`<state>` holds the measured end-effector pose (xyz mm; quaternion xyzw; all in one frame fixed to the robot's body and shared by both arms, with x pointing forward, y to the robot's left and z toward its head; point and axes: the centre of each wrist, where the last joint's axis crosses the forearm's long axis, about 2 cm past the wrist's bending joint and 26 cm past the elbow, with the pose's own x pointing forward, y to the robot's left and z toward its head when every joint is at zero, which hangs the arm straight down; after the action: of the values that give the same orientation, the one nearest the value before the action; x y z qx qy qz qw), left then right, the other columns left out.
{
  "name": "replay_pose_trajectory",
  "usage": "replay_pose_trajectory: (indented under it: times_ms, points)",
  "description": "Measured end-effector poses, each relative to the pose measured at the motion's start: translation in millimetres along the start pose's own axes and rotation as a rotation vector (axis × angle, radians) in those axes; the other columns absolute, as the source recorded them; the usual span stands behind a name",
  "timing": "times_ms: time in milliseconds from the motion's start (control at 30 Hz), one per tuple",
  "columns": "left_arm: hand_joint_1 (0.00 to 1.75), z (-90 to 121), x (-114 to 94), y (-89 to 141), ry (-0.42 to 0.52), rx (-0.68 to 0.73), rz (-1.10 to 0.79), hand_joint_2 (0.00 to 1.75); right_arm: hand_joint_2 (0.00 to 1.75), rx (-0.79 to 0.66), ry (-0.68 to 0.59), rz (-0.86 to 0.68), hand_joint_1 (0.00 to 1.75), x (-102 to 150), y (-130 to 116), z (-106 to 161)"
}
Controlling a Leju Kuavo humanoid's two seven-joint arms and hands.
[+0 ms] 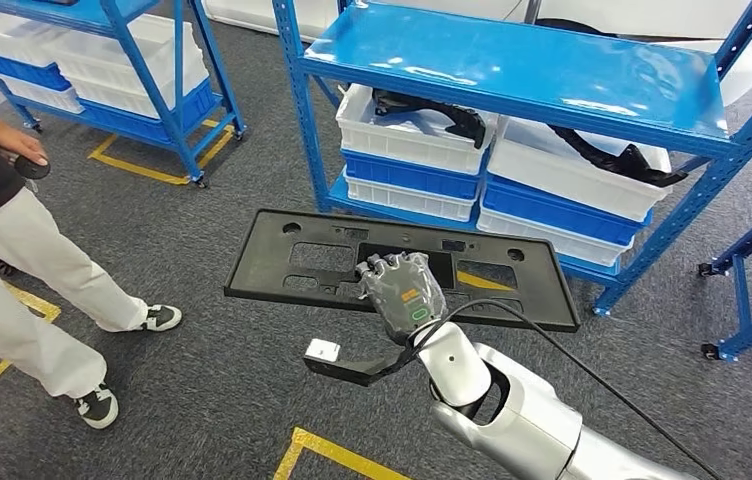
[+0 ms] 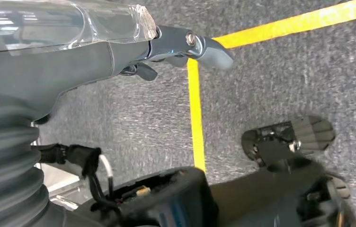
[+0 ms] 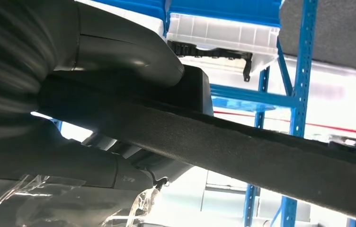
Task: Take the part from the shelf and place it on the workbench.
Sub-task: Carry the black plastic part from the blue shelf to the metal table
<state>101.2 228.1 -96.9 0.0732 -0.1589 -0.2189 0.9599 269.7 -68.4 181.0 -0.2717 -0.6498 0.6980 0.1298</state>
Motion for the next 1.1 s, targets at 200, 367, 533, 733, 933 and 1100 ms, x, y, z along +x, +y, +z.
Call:
replay_pose_trajectory:
  times_ms: [200, 367, 533, 733, 933, 1100]
  points:
    - [0.0, -0.6, 4.4, 2.1, -0.008, 0.004, 0.001, 1.75, 1.75, 0.005, -0.004, 0.0, 1.75, 0.6, 0.2, -0.1]
    - [0.0, -0.3, 4.3, 0.8, -0.008, 0.001, 0.001, 1.75, 1.75, 0.004, -0.005, 0.003, 1.75, -0.3, -1.0, -0.8]
    - [0.0, 0.0, 1.8, -0.3, -0.001, -0.001, 0.001, 1.75, 1.75, 0.007, -0.007, 0.005, 1.75, -0.5, -1.3, -1.0]
    - [0.0, 0.3, -0.1, -1.3, 0.003, -0.004, 0.003, 1.75, 1.75, 0.016, -0.008, 0.002, 1.75, 0.5, 1.1, 0.5]
    - [0.0, 0.6, -0.9, -2.5, 0.003, -0.006, 0.004, 1.75, 1.75, 0.018, -0.01, 0.001, 1.75, 0.1, 0.2, -0.1]
    - [0.0, 0.2, 2.2, -0.9, -0.003, -0.002, 0.006, 1.75, 1.75, 0.015, -0.009, 0.0, 1.75, 0.1, -0.9, -0.9]
